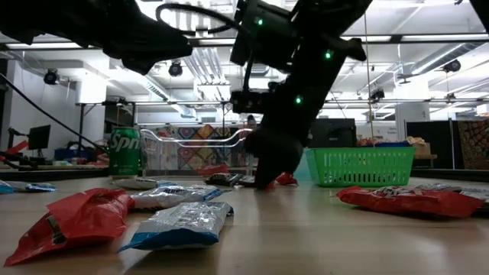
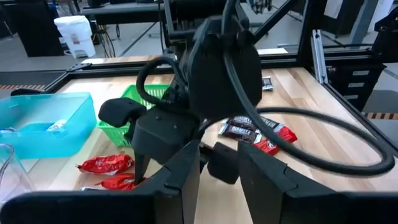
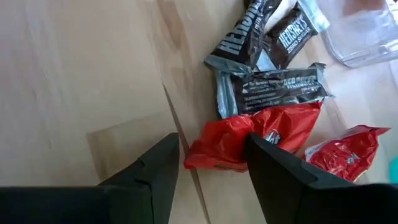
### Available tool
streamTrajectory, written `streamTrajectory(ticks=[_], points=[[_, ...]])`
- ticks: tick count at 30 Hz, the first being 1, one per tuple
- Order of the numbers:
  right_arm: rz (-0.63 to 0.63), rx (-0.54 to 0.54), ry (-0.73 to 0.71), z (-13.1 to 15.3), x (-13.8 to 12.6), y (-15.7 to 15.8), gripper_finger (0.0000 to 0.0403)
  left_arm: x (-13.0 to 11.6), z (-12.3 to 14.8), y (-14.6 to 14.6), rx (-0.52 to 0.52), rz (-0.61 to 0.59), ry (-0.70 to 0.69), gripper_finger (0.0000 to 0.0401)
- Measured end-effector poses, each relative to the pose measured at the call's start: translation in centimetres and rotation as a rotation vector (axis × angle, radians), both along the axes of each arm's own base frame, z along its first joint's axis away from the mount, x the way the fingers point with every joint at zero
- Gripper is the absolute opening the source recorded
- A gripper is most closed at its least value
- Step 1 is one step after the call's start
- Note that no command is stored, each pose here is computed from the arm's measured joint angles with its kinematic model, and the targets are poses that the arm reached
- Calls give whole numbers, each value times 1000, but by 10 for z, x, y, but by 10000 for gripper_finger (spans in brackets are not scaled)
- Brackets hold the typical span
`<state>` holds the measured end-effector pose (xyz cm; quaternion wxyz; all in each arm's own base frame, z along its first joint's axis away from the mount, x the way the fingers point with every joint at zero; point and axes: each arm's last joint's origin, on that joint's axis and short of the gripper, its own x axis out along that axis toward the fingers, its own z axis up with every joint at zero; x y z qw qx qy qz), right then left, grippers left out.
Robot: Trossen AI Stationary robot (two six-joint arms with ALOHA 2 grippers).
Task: Sort candy
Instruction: Put the red chocolate bar into the transparent bin
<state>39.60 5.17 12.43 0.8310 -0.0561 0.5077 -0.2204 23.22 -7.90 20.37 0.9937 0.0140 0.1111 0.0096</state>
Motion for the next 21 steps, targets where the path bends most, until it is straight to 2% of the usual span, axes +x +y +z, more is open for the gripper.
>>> streamTrajectory(ticks=[3, 5, 11, 17, 21], points=[[-3, -6, 10, -5, 1, -1, 165, 0, 0, 0, -1, 0, -2, 92], [-3, -6, 10, -6, 1, -1, 143, 0, 0, 0, -2, 1, -2, 92], [-15, 8, 0, 1, -1, -2, 27, 0, 0, 0, -4, 2, -2, 92], [7, 27, -57, 31, -7, 3, 12, 0, 1, 0, -42, 10, -10, 92], [92, 53, -110, 58, -16, 17, 10, 0, 1, 0, -57, 9, -11, 102]])
